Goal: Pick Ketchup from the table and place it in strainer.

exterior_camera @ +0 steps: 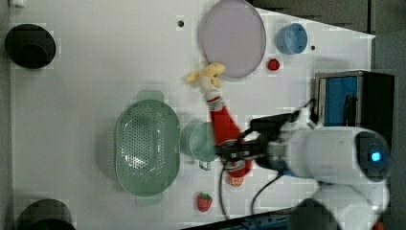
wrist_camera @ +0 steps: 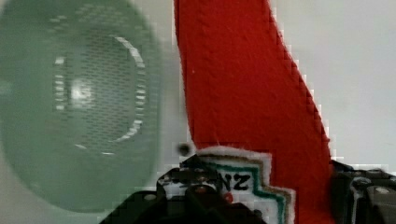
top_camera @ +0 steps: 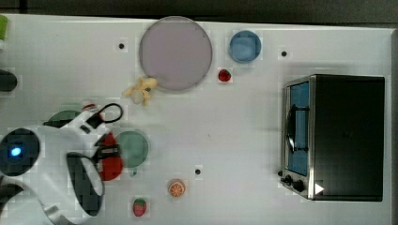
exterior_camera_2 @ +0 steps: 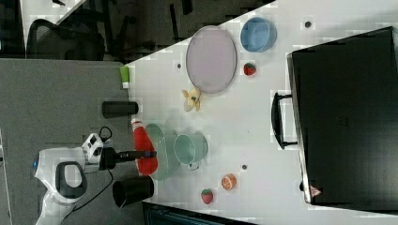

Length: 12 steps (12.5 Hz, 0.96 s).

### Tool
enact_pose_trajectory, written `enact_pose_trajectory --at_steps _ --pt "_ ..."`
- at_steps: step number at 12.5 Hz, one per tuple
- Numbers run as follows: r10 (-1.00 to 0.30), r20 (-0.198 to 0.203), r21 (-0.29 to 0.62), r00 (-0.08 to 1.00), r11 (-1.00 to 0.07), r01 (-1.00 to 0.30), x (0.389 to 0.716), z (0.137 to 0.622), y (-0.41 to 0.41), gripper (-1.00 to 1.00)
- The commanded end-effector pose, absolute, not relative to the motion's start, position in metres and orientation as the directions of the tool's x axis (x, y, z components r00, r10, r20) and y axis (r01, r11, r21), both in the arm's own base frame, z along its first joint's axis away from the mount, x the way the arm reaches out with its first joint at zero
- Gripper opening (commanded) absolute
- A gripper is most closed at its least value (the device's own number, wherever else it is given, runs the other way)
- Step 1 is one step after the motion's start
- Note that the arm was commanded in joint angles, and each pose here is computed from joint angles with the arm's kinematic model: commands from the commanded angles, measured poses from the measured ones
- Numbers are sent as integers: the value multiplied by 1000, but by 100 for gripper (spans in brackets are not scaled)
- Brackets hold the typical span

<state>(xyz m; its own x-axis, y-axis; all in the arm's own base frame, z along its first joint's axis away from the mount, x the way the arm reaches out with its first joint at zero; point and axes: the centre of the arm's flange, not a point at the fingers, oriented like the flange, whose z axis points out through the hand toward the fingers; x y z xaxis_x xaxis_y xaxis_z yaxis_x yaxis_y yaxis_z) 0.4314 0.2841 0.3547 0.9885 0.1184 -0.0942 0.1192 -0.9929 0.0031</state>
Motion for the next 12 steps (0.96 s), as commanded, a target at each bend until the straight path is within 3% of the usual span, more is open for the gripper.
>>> enact_pose_trajectory --at_steps 1,6,9,10,12 --pt "-12 -27 -75 1000 -997 -14 429 361 331 20" --pt "-103 -110 -155 989 -981 -120 403 307 384 20" --pt "-122 -125 -206 985 -967 -147 401 278 397 20" --pt "-118 -129 -213 985 -967 -143 402 269 398 26" --pt "-100 -135 -193 986 -973 -126 403 252 393 66"
